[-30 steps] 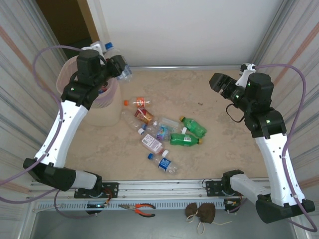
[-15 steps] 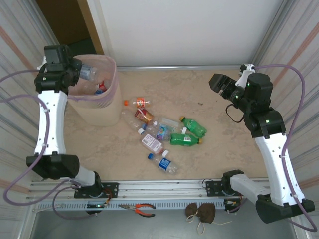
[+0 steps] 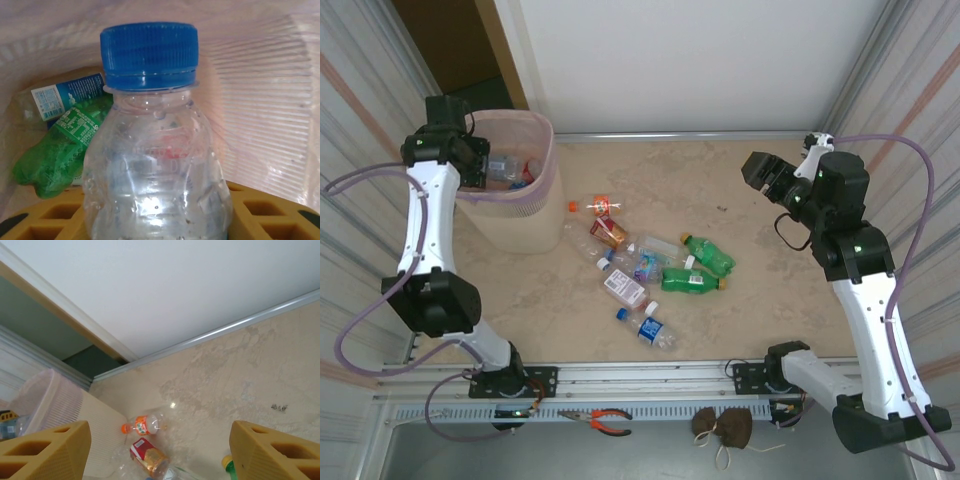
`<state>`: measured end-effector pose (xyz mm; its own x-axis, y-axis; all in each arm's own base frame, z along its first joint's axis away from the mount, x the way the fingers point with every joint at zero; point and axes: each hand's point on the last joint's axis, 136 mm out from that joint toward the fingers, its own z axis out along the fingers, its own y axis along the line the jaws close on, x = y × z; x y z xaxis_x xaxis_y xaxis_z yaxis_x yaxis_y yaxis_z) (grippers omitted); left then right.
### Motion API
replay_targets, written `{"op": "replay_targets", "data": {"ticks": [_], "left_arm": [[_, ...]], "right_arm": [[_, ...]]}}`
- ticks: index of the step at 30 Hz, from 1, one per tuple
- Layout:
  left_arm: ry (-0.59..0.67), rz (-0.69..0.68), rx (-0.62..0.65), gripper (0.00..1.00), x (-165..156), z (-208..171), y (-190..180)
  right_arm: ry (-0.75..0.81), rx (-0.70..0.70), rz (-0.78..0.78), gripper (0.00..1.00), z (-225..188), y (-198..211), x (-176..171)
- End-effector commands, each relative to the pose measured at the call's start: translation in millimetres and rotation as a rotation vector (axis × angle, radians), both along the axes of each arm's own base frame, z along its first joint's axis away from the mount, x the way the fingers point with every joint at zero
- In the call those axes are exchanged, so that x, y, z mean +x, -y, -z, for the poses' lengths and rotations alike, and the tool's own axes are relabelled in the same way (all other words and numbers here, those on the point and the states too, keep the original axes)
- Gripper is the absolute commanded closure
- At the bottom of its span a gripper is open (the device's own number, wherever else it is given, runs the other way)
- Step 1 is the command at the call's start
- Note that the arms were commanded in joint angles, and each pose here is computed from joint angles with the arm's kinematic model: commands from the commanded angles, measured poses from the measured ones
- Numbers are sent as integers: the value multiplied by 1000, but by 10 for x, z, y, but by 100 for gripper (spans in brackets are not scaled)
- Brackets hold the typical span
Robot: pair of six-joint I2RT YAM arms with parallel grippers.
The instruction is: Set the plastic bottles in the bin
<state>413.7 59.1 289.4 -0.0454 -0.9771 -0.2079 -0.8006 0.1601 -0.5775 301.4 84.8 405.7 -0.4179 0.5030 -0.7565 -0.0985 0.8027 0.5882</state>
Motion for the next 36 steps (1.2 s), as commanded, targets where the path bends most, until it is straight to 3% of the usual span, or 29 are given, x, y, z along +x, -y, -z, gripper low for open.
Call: {"op": "replay_targets", "data": {"ticks": [1, 9, 19, 27, 36], "left_arm": [[-60, -43, -37, 43, -61, 167, -24], [-30, -78, -33, 27, -119, 54, -58], [70, -45, -9, 27, -119, -258, -45], [271, 158, 59, 34, 83, -616, 137], [574, 529, 204, 33, 157, -1084, 675]], "right_arm": [[9, 16, 14, 28, -22, 39, -28], [19, 15, 30, 28, -57, 89, -65], [19, 17, 28, 28, -64, 89, -77], [-41, 1, -3, 28, 120, 36, -51], [-227, -91, -122, 29, 676, -154, -11]]}}
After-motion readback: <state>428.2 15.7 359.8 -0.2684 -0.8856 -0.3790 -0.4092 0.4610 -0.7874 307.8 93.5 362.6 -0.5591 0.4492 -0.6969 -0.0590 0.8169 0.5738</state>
